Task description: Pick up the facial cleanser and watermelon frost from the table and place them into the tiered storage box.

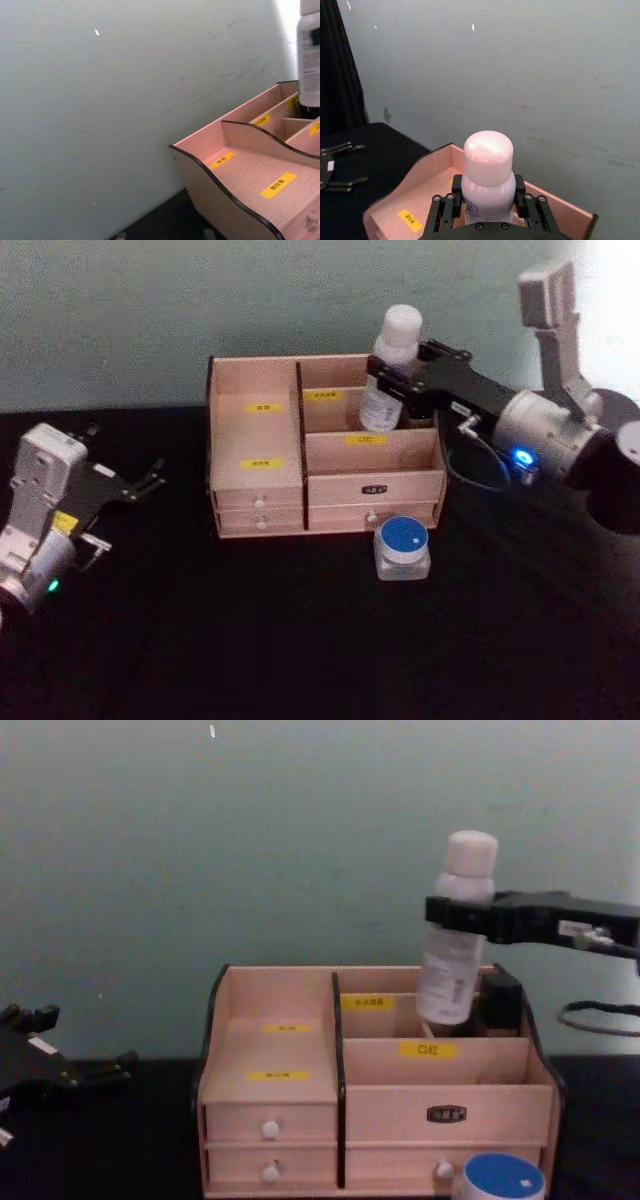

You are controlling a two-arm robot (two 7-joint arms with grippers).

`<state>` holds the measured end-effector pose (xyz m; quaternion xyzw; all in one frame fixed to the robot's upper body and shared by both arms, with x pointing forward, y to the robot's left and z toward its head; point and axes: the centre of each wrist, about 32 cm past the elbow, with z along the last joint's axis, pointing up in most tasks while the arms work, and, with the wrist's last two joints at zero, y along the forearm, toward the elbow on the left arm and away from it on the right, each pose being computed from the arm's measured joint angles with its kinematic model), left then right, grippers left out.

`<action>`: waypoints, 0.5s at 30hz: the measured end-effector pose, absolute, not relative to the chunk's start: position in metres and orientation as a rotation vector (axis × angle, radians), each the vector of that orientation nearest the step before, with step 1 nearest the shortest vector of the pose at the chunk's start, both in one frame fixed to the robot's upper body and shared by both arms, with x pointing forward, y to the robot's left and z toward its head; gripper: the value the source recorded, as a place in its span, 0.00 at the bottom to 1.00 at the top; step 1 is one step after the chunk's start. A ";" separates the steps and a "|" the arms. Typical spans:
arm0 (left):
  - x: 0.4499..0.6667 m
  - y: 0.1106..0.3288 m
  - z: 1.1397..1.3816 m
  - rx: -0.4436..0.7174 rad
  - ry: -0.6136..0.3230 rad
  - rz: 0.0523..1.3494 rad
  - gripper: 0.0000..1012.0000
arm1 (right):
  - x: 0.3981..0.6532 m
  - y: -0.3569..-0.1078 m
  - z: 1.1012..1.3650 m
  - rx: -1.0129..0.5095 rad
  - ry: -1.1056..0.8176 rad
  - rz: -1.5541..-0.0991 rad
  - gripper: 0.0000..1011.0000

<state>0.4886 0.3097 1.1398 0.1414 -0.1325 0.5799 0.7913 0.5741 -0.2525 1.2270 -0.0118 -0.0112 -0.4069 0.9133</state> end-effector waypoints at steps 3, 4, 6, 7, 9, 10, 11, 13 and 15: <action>0.489 0.310 1.140 0.304 -0.285 1.248 0.99 | 0.584 -0.245 1.228 -0.032 -0.022 -0.834 0.59; 0.489 0.310 1.140 0.304 -0.285 1.248 0.99 | 0.586 -0.244 1.229 -0.034 -0.022 -0.833 0.59; 0.489 0.310 1.140 0.304 -0.285 1.248 0.99 | 0.593 -0.239 1.228 -0.038 -0.020 -0.831 0.59; 0.489 0.310 1.140 0.304 -0.285 1.248 0.99 | 0.597 -0.237 1.228 -0.041 -0.019 -0.832 0.59; 0.489 0.310 1.140 0.304 -0.285 1.248 0.99 | 0.600 -0.234 1.227 -0.045 -0.017 -0.832 0.59; 0.489 0.310 1.140 0.304 -0.285 1.248 0.99 | 0.602 -0.233 1.227 -0.045 -0.016 -0.831 0.59; 0.489 0.310 1.140 0.304 -0.285 1.248 0.99 | 0.605 -0.231 1.226 -0.047 -0.013 -0.830 0.59; 0.489 0.310 1.140 0.304 -0.285 1.248 0.99 | 0.609 -0.228 1.226 -0.049 -0.009 -0.828 0.59; 0.489 0.310 1.140 0.304 -0.285 1.248 0.99 | 0.611 -0.226 1.225 -0.052 -0.006 -0.828 0.59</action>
